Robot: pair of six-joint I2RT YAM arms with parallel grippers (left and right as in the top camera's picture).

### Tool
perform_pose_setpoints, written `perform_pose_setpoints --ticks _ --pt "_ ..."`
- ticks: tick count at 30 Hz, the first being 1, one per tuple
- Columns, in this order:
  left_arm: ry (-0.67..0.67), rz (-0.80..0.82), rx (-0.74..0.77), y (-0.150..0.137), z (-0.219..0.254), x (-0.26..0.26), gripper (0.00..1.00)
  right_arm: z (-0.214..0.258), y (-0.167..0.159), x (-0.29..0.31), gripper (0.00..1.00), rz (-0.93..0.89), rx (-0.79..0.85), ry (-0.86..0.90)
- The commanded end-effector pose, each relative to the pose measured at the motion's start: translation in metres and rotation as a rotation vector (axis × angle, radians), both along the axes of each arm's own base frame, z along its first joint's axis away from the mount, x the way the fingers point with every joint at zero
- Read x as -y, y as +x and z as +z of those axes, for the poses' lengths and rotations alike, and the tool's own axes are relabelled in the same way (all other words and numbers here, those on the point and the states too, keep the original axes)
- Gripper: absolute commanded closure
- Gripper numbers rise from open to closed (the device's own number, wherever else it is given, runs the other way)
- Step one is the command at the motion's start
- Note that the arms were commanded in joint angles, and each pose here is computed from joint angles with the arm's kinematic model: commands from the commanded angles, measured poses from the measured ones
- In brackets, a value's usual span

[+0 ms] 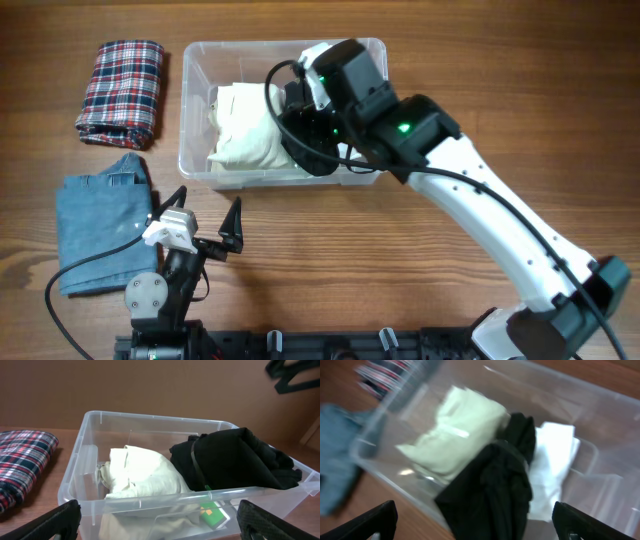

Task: Pack container
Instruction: 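Push the black shirt down into the bin with the right gripper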

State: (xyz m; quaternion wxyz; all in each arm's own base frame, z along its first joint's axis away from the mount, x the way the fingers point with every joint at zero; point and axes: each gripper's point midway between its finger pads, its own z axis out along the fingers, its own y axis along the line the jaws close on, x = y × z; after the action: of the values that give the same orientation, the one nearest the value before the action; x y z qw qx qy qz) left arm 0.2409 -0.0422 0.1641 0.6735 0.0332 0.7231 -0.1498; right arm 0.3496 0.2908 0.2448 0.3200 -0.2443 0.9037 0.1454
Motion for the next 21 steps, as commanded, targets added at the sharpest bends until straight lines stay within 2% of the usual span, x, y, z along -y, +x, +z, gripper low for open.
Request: perform_pose_setpoints --ticks 1,11,16,21 --pt "0.011 0.013 0.003 0.0 -0.001 -0.003 0.0 -0.029 0.017 0.008 0.0 -0.04 0.015 -0.138" --pt "0.012 0.013 0.003 0.0 -0.001 -0.003 0.0 -0.051 0.003 0.0 0.0 0.019 -0.089 -0.138" --pt "0.012 0.013 0.003 0.0 -0.001 -0.003 0.0 -0.052 -0.012 -0.015 0.0 0.153 -0.122 -0.098" --pt "0.012 0.013 0.003 0.0 -0.001 -0.003 0.0 -0.053 -0.018 -0.016 0.0 0.198 -0.134 -0.106"
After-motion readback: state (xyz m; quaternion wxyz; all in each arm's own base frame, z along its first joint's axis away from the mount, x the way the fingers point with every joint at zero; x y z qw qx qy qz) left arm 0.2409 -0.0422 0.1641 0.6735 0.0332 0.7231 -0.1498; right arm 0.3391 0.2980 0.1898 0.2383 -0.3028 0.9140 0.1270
